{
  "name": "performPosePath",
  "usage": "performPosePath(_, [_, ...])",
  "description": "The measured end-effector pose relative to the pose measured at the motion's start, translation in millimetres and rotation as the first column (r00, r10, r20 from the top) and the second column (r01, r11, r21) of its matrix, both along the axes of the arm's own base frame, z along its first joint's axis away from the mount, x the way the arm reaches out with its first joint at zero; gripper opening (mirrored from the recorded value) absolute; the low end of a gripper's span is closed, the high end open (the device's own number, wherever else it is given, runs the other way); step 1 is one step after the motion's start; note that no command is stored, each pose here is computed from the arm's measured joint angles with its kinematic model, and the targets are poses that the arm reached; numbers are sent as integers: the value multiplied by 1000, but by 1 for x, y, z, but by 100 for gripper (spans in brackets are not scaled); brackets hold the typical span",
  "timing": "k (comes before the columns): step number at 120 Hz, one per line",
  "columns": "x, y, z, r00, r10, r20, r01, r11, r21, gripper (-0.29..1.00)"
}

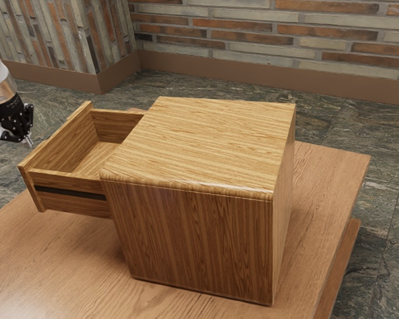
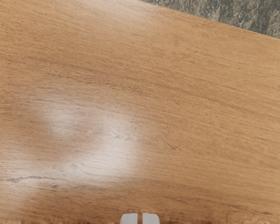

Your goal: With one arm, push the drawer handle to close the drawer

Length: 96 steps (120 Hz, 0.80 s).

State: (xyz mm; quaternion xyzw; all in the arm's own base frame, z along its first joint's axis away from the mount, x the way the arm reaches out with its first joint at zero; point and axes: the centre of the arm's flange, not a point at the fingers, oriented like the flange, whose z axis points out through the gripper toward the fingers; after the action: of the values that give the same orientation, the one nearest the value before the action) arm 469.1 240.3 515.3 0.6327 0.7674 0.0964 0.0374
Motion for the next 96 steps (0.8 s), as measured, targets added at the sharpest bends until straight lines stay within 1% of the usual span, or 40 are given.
performPosePath(35, [19,-29,-12,1000,-22,-4,22,1000,-13,-8])
performPosePath(67, [33,-39,-26,1000,-24,-5,24,1000,-18,-8])
performPosePath(96, [53,-72,-36,997,-73,-1,73,997,-18,-8])
